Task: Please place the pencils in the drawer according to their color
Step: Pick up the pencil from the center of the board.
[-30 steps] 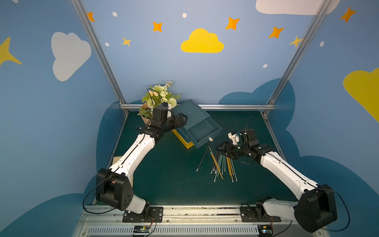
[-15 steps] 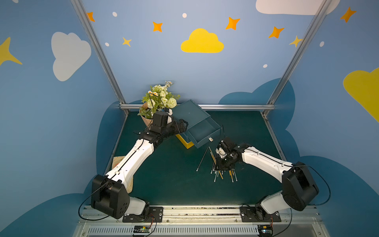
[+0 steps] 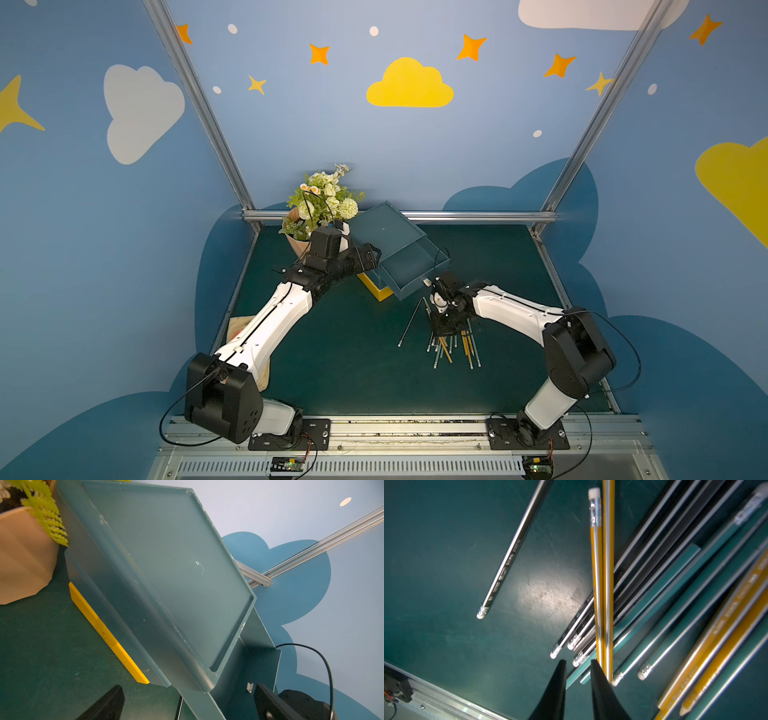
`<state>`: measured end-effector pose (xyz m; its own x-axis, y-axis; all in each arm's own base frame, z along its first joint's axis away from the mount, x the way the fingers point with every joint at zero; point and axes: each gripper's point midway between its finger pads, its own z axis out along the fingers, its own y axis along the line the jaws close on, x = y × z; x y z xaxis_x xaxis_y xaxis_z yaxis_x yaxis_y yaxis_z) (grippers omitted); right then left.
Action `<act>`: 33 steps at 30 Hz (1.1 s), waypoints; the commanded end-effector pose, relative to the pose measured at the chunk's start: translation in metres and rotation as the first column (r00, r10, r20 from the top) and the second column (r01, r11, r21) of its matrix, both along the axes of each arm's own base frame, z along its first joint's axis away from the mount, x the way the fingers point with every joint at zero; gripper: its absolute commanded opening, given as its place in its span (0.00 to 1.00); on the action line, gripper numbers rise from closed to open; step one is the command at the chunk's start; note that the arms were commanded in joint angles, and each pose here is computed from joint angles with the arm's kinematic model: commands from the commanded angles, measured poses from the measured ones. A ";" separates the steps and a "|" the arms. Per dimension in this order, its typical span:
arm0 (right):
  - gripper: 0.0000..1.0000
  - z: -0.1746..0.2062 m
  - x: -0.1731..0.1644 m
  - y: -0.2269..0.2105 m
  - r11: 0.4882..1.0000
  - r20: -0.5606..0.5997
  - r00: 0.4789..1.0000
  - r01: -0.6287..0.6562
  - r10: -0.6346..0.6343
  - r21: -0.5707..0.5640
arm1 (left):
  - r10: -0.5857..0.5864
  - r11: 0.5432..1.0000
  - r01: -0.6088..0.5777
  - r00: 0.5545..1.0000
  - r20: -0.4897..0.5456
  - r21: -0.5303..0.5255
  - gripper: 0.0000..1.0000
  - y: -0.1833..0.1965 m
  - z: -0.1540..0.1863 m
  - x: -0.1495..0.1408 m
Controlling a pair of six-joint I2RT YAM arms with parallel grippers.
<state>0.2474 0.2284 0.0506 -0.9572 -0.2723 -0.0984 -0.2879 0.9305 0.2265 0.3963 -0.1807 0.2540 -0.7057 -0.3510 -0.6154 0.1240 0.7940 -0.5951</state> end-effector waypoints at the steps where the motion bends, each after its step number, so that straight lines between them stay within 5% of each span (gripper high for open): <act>1: 0.24 -0.005 0.002 0.000 1.000 -0.007 1.000 -0.012 0.012 -0.017 | -0.008 1.000 0.008 1.000 0.008 -0.002 1.00 -0.001 0.001 -0.001; 24: 0.24 -0.038 -0.005 -0.016 0.995 -0.052 0.999 -0.013 0.008 -0.099 | -0.010 1.000 0.010 1.000 0.021 0.000 1.00 -0.001 0.004 0.001; 33: 0.11 -0.040 -0.009 -0.015 0.995 -0.067 0.998 -0.025 0.019 -0.093 | -0.006 1.000 0.006 1.000 0.015 -0.007 1.00 -0.002 0.001 0.001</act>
<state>0.2447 0.2198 0.0234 -0.9551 -0.2921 -0.0498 -0.2962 0.9383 0.1782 0.3966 -0.1806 0.2544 -0.7043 -0.3518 -0.6166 0.1246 0.7939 -0.5952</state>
